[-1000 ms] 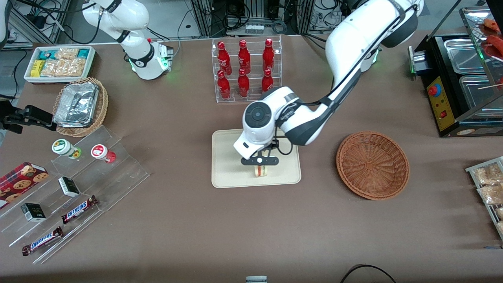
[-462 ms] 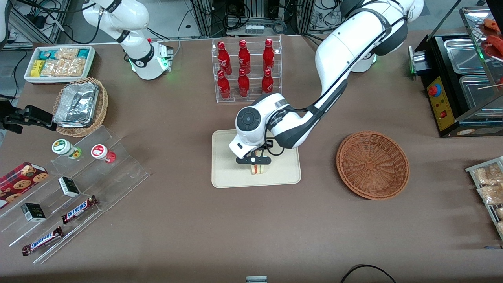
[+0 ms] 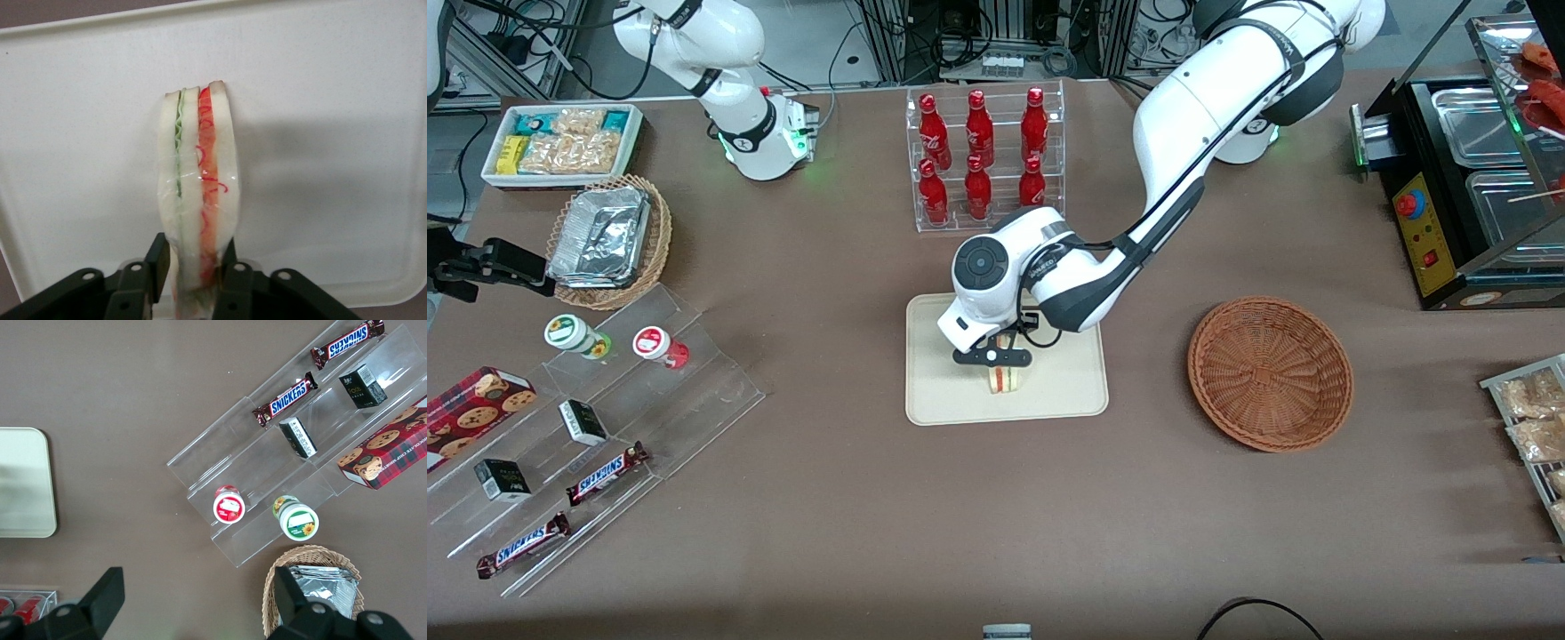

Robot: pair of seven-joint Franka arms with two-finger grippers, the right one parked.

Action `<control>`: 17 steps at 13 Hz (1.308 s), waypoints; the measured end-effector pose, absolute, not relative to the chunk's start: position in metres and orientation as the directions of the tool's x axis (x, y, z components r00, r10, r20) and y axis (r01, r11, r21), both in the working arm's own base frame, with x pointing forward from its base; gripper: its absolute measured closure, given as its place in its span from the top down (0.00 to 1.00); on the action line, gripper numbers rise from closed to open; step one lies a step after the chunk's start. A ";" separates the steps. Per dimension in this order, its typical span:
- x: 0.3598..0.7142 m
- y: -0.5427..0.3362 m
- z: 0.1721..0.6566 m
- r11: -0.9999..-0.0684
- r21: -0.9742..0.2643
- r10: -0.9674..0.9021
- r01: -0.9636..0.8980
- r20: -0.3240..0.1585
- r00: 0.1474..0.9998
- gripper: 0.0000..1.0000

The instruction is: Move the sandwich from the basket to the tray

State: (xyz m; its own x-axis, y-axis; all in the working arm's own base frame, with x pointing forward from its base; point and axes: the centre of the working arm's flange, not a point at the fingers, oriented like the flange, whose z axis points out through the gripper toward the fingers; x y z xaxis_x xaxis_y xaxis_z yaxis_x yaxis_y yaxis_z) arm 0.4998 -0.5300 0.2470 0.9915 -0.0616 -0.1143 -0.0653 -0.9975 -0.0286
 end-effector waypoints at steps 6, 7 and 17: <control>0.523 -0.515 0.310 -0.999 -0.048 0.010 0.006 -0.068 0.998 1.00; 0.530 -0.507 0.334 -0.998 -0.041 0.052 0.051 -0.040 0.998 1.00; 0.562 -0.323 0.561 -0.950 -0.093 0.299 0.297 -0.014 0.954 1.00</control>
